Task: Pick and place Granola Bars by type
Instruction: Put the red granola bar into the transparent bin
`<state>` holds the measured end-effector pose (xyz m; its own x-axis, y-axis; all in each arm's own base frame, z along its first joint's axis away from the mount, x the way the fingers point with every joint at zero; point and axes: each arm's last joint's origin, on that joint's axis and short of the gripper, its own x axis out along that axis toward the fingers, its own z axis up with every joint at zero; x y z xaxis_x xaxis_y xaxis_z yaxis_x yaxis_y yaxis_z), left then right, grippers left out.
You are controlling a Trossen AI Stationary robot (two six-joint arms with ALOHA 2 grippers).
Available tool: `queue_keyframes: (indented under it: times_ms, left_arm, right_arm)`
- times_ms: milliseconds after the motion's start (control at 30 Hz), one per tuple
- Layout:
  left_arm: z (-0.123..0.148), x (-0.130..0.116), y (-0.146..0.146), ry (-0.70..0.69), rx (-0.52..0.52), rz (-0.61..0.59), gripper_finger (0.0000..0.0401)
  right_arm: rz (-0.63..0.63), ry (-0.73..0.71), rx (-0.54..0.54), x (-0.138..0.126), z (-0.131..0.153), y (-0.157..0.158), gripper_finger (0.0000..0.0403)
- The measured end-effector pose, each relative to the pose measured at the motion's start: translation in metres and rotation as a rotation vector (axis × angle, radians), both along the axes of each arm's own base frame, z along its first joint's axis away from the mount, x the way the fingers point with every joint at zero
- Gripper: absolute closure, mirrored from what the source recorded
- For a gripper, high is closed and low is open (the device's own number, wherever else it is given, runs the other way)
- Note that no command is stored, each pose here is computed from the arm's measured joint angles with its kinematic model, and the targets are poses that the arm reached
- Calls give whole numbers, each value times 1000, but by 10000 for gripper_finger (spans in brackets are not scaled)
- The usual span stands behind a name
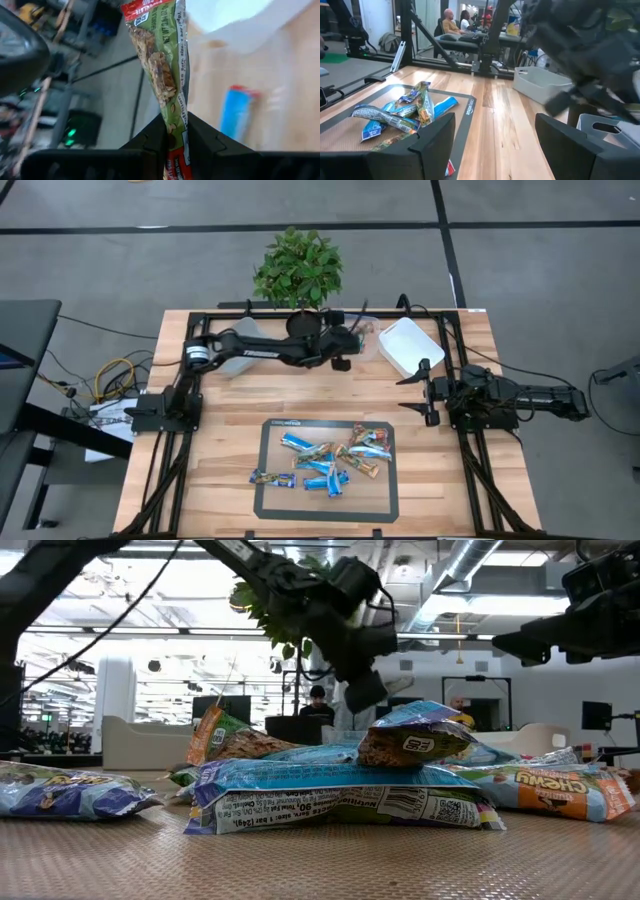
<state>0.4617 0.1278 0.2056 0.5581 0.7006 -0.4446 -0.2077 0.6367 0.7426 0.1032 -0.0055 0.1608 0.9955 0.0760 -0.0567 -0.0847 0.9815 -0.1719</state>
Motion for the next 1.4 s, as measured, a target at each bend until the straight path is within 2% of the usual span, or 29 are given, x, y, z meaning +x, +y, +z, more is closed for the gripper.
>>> queue_keyframes:
  times_ms: [167,400,567,833,1033,1233,1400]
  left_arm:
    - [-6,11,11,77,10,52,306]
    - [-6,16,7,58,0,48,217]
    - [-7,18,-2,66,3,35,183]
    - [-2,25,-40,60,9,-42,182]
    - [11,23,-87,60,-15,-111,183]
    - [26,12,-136,77,-78,-194,184]
    - [34,1,-174,82,-213,-294,184]
  right_arm:
    - [1,-1,0,0,0,0,132]
    - [-1,-1,0,0,0,0,132]
    - [-1,-1,0,0,0,0,132]
    - [-1,-1,0,0,0,0,132]
    - [-1,-1,0,0,0,0,132]
    - [0,-2,0,0,0,0,132]
    - [-1,-2,0,0,0,0,132]
